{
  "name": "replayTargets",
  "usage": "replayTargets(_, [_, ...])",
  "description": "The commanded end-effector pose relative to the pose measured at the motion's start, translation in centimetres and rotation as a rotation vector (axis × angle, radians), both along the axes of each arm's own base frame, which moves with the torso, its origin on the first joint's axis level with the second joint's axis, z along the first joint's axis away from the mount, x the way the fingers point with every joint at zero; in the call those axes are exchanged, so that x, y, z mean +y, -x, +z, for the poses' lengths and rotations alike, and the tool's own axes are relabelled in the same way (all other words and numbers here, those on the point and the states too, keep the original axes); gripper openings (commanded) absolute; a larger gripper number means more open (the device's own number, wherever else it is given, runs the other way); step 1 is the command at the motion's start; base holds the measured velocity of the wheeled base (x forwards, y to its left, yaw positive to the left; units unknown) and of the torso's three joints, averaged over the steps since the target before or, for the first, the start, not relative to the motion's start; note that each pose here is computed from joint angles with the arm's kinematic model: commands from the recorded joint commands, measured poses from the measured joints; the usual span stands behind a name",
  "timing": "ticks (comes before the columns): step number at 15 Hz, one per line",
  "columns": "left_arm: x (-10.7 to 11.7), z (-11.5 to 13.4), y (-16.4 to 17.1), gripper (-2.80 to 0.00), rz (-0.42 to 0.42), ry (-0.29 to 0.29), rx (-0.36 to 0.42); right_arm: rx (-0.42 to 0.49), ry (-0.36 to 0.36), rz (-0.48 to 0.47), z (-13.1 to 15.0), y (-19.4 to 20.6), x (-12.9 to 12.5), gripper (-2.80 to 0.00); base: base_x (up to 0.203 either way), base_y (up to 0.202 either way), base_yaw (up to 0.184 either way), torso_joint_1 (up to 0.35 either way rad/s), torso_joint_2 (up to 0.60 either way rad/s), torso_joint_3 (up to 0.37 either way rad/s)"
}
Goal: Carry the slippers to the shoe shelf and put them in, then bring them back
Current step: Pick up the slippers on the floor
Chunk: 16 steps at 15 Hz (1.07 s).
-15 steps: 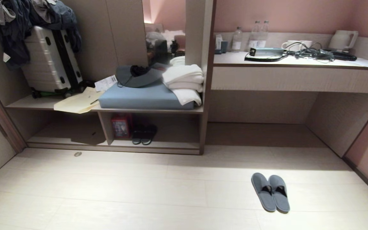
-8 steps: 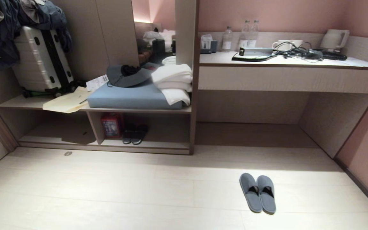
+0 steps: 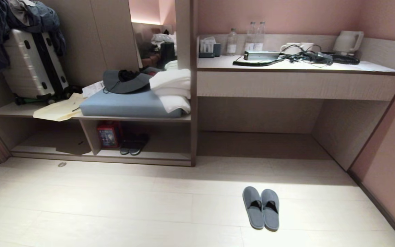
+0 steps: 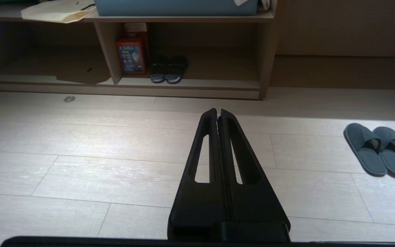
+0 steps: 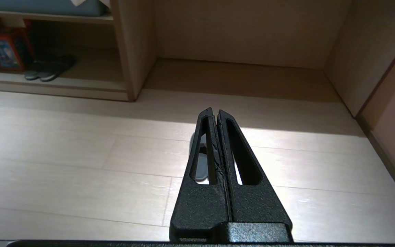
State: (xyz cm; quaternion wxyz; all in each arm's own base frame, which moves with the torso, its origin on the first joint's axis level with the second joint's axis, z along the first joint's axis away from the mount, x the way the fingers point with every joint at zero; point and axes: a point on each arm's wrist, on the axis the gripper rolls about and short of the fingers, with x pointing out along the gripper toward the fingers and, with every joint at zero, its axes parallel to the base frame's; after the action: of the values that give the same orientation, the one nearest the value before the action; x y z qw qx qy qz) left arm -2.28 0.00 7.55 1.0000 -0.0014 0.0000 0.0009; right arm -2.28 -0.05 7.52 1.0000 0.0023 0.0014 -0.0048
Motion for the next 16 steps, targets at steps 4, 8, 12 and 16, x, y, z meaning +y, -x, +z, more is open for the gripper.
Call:
replayTargets(4, [0.0, -0.01, 0.0, -2.8, 0.001, 0.0, 0.0, 0.002, 0.0, 0.0, 0.0, -0.01, 0.0, -2.8, 0.0, -0.184, 0.003, 0.003, 0.0, 0.002])
replayTargets(8, [0.0, -0.04, -0.01, -2.8, 0.0, -0.002, 0.001, 0.002, 0.0, 0.001, 0.0, -0.01, 0.0, -2.8, 0.0, -0.021, 0.0, 0.0, 0.0, 0.001])
replayTargets(12, [0.0, 0.0, 0.0, -2.8, 0.0, -0.001, 0.0, 0.002, 0.0, 0.0, 0.0, -0.01, 0.0, -2.8, 0.0, 0.0, 0.0, 0.0, 0.0, -0.062])
replayTargets(16, [0.0, -0.04, -0.01, -2.8, 0.0, -0.001, 0.002, 0.002, 0.0, 0.002, 0.0, -0.01, 0.0, -2.8, 0.0, 0.0, 0.0, 0.0, 0.0, -0.189])
